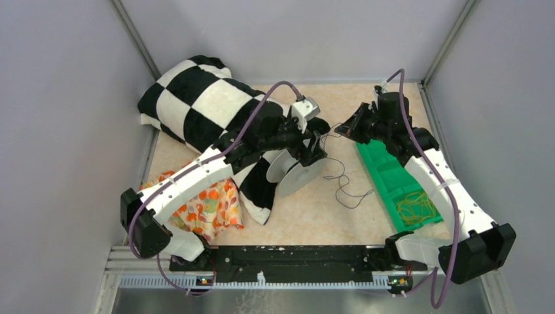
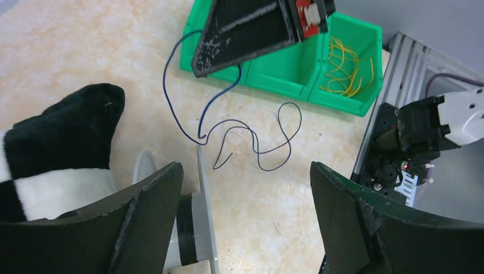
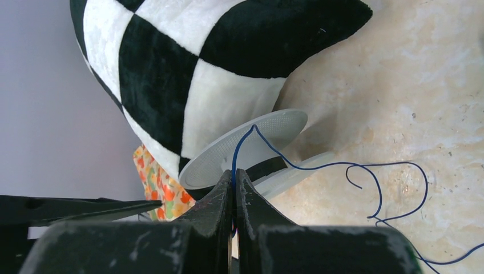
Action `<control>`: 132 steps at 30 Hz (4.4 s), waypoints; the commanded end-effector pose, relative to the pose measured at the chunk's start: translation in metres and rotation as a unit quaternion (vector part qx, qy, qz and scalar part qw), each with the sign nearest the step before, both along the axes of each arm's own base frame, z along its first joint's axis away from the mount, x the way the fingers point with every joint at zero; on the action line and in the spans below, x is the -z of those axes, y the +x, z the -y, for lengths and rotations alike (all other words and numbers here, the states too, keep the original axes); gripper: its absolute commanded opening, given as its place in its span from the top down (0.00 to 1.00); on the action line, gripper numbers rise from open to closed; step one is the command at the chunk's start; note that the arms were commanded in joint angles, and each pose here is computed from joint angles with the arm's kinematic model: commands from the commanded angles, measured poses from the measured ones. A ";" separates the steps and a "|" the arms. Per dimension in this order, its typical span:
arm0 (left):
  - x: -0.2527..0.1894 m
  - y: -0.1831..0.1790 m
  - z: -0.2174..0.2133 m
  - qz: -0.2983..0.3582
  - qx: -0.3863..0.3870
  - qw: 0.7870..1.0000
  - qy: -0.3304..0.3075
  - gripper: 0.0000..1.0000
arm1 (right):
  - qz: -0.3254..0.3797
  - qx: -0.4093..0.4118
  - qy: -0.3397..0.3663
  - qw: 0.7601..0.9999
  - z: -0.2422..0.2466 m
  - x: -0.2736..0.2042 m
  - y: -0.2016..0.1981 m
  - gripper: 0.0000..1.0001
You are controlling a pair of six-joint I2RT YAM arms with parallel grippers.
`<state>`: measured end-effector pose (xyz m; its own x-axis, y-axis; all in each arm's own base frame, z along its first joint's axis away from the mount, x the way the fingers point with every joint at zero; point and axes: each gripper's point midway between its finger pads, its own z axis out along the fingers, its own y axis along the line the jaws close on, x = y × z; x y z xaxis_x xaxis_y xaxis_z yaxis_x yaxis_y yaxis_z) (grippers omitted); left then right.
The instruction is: Wrap the cables
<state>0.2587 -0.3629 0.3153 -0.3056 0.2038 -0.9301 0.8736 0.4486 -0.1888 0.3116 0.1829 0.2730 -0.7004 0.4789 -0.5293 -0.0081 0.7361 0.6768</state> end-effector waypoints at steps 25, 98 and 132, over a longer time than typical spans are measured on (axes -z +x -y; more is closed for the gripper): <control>0.009 0.028 0.035 0.057 -0.009 0.997 -0.060 0.41 | 0.042 -0.009 0.029 0.999 -0.005 -0.032 -0.006 1.00; 0.017 -0.020 -0.045 -0.110 -0.029 0.993 0.023 1.00 | 0.225 -0.099 -0.115 0.962 -0.024 0.024 0.016 0.59; 0.039 -0.024 -0.048 -0.133 -0.017 0.988 0.076 1.00 | 0.210 -0.171 -0.110 0.956 -0.025 0.006 -0.026 0.69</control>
<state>0.2430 -0.3288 0.2596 -0.5843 0.3290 -0.7418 0.7700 0.5134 -0.3788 0.2887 0.1746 0.2309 -0.5345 0.0446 -0.8440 -0.3880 0.8742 0.2919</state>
